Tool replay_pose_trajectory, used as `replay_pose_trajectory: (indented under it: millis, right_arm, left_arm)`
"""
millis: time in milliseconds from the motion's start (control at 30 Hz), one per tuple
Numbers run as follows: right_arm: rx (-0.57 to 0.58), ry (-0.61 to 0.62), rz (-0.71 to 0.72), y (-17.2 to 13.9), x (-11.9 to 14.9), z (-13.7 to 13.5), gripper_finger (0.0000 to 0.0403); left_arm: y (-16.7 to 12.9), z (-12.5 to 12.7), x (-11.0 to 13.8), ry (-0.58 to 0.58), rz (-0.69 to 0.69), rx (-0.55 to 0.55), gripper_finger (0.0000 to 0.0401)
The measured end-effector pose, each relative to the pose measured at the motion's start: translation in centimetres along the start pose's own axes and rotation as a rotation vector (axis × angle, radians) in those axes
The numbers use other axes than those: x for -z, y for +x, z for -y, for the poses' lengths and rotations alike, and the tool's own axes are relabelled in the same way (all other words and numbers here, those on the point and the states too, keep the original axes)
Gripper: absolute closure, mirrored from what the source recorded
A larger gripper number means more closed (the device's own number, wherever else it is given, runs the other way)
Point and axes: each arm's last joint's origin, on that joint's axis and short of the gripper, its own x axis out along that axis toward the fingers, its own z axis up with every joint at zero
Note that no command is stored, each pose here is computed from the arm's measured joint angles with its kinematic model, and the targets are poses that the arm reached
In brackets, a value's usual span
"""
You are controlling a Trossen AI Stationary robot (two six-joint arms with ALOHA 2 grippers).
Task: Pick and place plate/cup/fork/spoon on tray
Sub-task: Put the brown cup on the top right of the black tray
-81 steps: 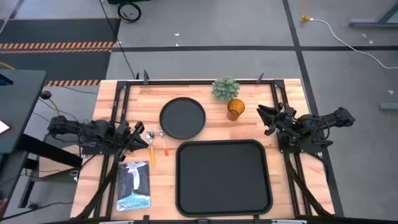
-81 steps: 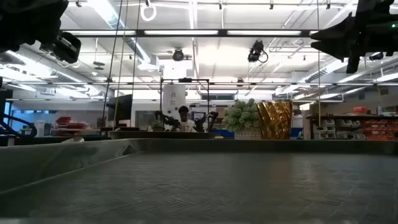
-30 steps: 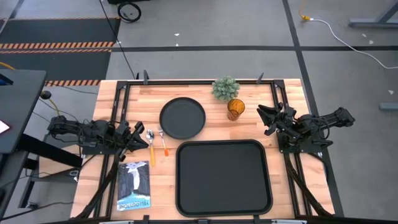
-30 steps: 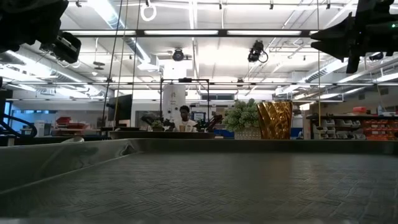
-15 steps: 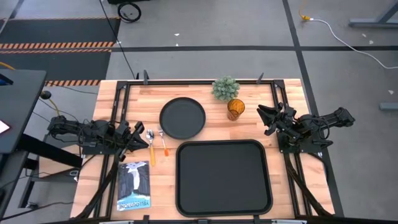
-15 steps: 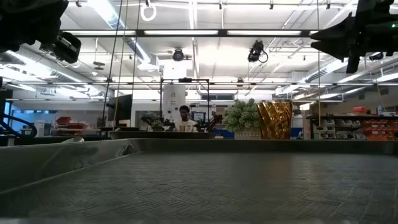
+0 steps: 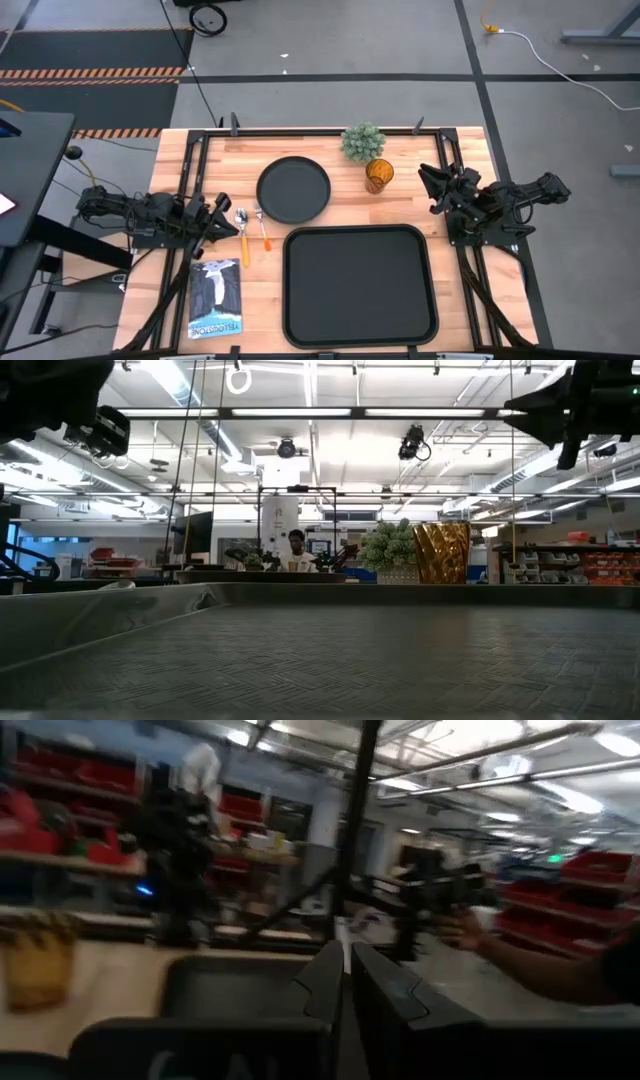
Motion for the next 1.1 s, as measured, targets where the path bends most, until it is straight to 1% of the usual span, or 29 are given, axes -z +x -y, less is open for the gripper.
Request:
replay_pose_trajectory:
  millis: [133,200,333,567,700,800,933,1100]
  right_arm:
    - [-0.011,-0.094,0.010,0.0,-0.1,0.0,0.0276]
    - [-0.011,-0.127,0.013,0.0,-0.2,0.0,0.0276]
    - [-0.012,-0.191,0.013,0.0,-0.2,0.0,0.0276]
    - [-0.007,-0.182,0.013,0.0,-0.1,0.0,0.0277]
    - [0.020,-0.171,0.006,0.2,0.0,0.2,0.0278]
    - [0.045,-0.182,-0.017,0.4,0.2,0.4,0.0282]
    - [0.068,-0.205,-0.064,0.7,-0.3,0.4,0.0289]
    - [0.087,-0.228,-0.147,1.1,-0.7,0.2,0.0294]
  left_arm:
    - [0.0,-0.3,-0.1,0.091,0.016,-0.115,0.0369]
    - [0.0,-0.5,-0.1,0.107,0.023,-0.165,0.0369]
    - [0.0,-0.5,-0.1,0.091,0.030,-0.182,0.0369]
    - [-0.1,-0.5,-0.5,0.066,0.067,-0.186,0.0369]
    - [-0.1,-0.5,-0.5,0.081,0.067,-0.188,0.0369]
    - [-0.1,-0.6,-0.8,0.118,0.105,-0.250,0.0369]
    - [-0.2,-0.9,-1.0,0.121,0.126,-0.360,0.0365]
    - [-0.3,-1.2,-1.0,0.100,0.140,-0.460,0.0337]
